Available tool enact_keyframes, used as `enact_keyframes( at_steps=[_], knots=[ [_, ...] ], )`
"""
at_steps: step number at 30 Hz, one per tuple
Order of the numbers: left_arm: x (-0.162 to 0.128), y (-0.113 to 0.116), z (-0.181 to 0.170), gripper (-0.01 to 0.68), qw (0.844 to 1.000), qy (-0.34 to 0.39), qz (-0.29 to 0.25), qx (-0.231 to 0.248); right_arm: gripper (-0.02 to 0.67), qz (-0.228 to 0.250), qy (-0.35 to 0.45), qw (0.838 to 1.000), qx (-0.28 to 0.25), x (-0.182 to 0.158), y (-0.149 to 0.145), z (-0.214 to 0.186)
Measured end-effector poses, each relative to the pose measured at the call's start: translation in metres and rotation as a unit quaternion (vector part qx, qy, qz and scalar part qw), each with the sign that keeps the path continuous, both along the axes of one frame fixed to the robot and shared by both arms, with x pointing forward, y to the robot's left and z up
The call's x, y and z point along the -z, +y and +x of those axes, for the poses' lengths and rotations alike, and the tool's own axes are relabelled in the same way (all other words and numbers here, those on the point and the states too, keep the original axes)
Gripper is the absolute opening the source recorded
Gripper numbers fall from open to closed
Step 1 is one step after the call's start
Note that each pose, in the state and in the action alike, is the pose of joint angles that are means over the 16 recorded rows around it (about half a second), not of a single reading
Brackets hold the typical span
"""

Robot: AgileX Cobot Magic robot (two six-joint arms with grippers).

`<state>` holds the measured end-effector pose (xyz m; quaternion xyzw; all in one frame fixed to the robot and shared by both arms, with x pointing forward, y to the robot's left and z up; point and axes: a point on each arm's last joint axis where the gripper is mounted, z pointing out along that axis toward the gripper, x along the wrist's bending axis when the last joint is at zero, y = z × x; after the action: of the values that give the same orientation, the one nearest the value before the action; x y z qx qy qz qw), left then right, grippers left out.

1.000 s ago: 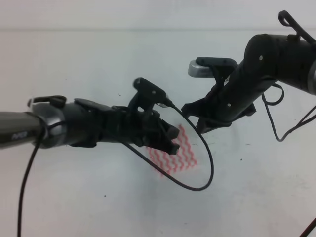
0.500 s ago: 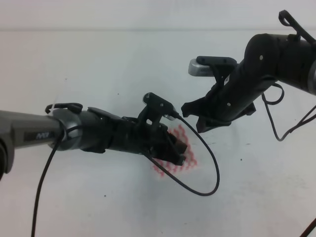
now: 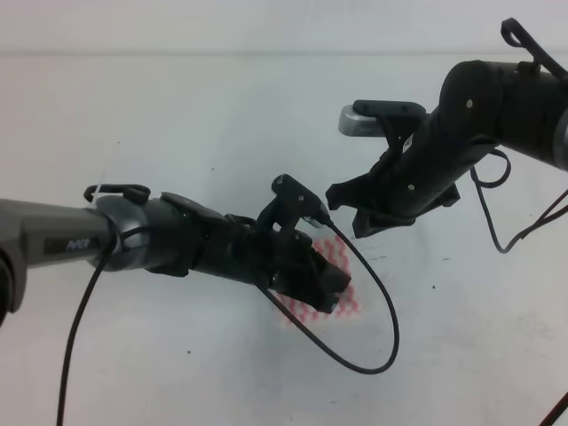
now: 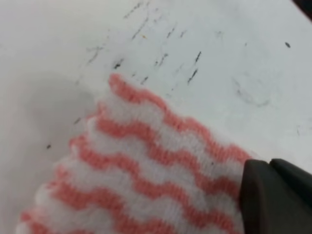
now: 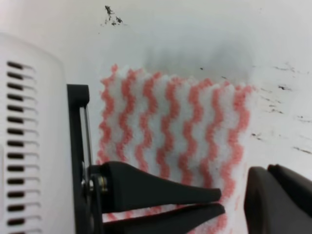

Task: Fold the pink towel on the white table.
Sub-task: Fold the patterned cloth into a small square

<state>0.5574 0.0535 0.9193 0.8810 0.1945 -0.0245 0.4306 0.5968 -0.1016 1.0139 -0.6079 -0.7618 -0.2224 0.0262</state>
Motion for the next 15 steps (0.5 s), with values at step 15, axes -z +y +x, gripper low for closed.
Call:
enact_keyframes(
  at_steps=[15],
  knots=[
    [-0.005,0.002,0.012,-0.006,0.998,-0.024,0.017,-0.046,-0.018,-0.002,-0.005,1.0,0.001,0.0,-0.001,0.001]
  ],
)
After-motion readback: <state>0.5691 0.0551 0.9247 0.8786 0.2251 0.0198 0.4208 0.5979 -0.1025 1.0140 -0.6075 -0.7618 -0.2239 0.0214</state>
